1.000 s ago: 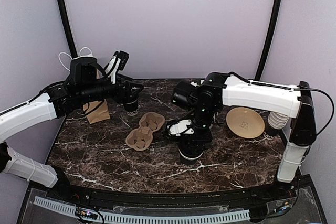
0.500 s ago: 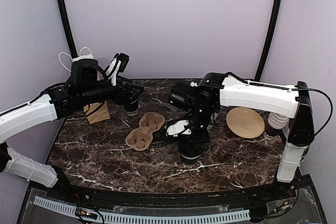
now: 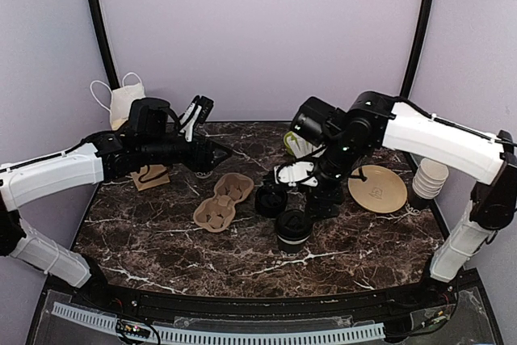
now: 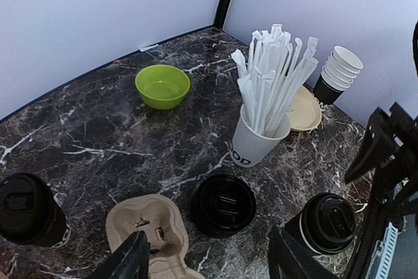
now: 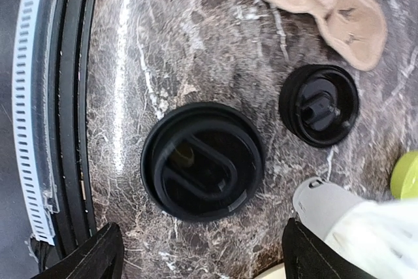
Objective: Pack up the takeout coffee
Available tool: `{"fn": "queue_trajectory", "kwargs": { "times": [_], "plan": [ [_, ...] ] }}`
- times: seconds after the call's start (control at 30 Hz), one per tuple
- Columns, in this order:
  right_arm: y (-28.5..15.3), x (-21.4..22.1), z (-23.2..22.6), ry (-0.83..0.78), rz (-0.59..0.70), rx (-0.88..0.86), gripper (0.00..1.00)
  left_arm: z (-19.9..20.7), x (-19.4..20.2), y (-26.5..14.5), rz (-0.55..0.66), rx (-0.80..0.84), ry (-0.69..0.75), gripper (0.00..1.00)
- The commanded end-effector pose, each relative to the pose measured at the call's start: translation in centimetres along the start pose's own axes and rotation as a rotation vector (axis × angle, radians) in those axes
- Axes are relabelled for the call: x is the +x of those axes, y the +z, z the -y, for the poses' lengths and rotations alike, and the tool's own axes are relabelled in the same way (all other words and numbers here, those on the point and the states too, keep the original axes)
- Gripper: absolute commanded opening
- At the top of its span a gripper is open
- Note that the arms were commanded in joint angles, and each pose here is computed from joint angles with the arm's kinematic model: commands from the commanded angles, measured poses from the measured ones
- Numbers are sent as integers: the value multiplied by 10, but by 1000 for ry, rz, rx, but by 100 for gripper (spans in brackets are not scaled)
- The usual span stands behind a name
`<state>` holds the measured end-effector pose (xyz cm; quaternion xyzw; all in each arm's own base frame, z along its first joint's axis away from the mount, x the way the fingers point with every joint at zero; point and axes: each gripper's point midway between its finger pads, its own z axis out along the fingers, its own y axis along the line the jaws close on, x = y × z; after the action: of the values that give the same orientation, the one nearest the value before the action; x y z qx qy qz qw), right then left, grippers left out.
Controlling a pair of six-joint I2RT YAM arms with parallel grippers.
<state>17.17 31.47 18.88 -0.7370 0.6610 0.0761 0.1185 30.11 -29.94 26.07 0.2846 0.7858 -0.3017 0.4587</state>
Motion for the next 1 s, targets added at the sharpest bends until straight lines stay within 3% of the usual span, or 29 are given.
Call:
{"fn": "queue_trajectory", "kwargs": {
  "times": [0.0,0.1,0.37,0.57,0.97],
  "plan": [
    [-33,6,5,112,164,14,83,28,6,10,-41,127,-66,63],
    [-40,20,15,225,276,51,82,47,17,22,-92,178,-65,63],
    [-21,57,-6,512,504,-130,76,87,47,56,-230,288,-103,69],
    [18,66,-17,599,529,-269,74,93,58,70,-254,323,-169,73],
    [37,53,-17,597,511,-457,62,123,66,92,-276,449,-192,71]
  ]
}}
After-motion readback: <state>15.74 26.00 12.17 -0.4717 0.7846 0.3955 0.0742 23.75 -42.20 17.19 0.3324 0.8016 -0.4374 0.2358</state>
